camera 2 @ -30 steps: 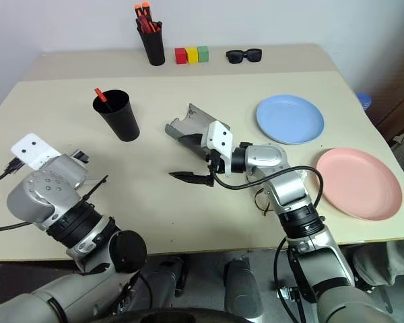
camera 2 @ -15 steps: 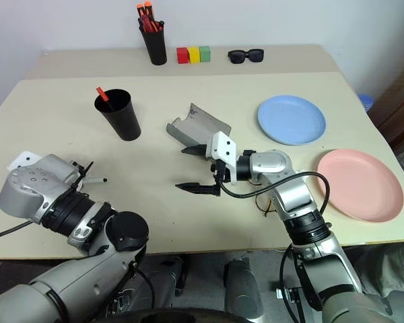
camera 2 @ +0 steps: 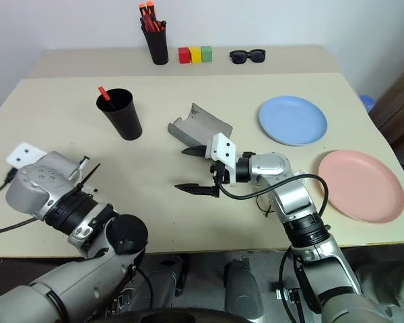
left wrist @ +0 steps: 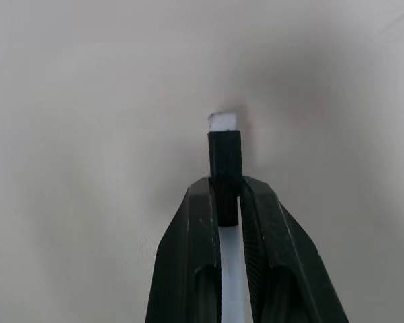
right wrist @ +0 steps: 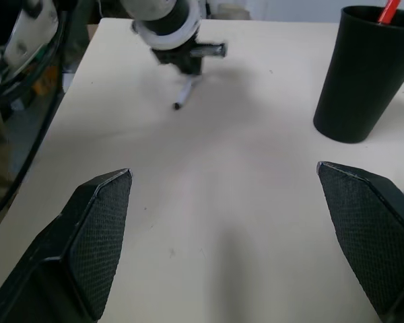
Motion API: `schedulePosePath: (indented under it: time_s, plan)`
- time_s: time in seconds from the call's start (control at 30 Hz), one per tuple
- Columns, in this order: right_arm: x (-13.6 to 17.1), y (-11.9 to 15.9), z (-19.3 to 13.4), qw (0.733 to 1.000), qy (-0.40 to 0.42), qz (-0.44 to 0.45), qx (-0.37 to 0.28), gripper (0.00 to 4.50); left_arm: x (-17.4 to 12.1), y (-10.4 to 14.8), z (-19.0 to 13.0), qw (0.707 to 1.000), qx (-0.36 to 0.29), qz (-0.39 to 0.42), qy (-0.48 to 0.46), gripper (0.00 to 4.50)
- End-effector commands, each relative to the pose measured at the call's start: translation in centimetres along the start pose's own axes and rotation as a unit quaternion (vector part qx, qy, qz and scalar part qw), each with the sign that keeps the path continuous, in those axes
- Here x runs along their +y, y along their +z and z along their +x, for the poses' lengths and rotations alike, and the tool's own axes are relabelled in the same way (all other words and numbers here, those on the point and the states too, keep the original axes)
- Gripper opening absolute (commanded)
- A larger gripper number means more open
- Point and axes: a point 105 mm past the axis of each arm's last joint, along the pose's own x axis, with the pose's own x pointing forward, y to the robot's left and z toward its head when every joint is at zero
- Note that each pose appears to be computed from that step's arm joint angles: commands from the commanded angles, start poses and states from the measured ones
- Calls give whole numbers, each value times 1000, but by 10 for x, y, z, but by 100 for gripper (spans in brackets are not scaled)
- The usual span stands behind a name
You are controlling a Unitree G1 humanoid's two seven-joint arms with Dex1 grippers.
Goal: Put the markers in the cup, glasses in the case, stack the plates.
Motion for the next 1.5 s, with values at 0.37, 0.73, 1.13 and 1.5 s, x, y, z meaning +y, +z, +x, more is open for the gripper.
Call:
schedulePosePath:
  time_s: [0.37,0.73,1.13,1.5]
  plan:
    - [-65,43,14,972,-207,-3,-110,450,-121,101,-120,792,-470,152,-359,3]
    - [-61,42,17,968,-221,4,-119,450,-160,59,-99,766,-462,199,-401,3]
    - [-60,40,13,966,-230,8,-116,450,-155,46,-78,782,-456,203,-372,183]
    - [-58,41,10,972,-209,-5,-104,450,-158,47,-87,781,-451,198,-385,448]
